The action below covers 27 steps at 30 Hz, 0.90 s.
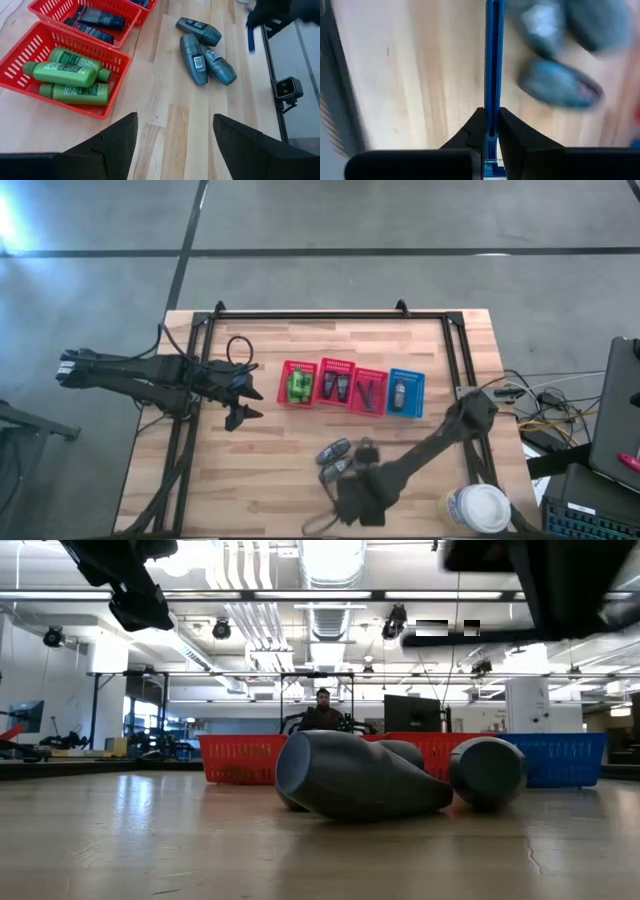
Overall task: Pick & Place Travel size toiletries
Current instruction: Put the blue razor in the right red bin
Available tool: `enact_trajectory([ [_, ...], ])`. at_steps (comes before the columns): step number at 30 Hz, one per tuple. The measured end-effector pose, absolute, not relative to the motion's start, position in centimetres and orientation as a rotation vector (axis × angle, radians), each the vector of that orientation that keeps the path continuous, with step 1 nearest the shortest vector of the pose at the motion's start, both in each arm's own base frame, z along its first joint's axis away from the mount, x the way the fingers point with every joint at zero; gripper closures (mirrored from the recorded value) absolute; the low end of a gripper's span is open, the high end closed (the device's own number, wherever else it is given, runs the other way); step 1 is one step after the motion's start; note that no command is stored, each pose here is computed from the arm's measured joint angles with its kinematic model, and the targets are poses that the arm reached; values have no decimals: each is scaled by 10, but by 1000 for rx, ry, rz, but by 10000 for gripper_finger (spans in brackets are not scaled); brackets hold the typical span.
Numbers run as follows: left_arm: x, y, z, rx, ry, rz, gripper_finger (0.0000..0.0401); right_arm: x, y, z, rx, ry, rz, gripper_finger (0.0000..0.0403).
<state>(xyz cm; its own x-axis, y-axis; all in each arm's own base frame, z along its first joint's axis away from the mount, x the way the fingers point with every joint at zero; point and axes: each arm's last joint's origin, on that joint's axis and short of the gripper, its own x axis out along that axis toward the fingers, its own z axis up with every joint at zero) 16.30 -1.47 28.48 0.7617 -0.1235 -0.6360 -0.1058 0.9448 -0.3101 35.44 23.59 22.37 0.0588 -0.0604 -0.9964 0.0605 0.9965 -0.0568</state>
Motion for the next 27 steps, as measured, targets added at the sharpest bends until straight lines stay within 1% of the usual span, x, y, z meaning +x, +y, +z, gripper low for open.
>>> enact_trajectory([
  [2,163,-15,285,-341,705,-11,137,349,215,242,199,1476,-267,376],
  [4,163,-15,285,-340,700,-12,137,341,185,255,428,1440,-485,376],
  [7,164,-15,286,-336,692,-15,137,327,132,260,786,1331,-809,376],
  [9,164,-15,286,-333,686,-17,137,322,98,253,980,1223,-924,375],
  [12,165,-15,288,-334,668,-21,137,316,53,242,1180,1050,-975,372],
  [15,166,-15,288,-332,666,-22,137,306,20,234,1273,941,-1003,371],
  [19,166,-15,288,-323,660,-18,137,289,-10,222,1297,900,-1102,370],
  [24,166,-15,288,-324,660,-13,137,288,-27,203,1345,872,-1130,367],
  [27,166,-15,289,-323,656,-14,137,292,-30,193,1346,859,-1130,354],
])
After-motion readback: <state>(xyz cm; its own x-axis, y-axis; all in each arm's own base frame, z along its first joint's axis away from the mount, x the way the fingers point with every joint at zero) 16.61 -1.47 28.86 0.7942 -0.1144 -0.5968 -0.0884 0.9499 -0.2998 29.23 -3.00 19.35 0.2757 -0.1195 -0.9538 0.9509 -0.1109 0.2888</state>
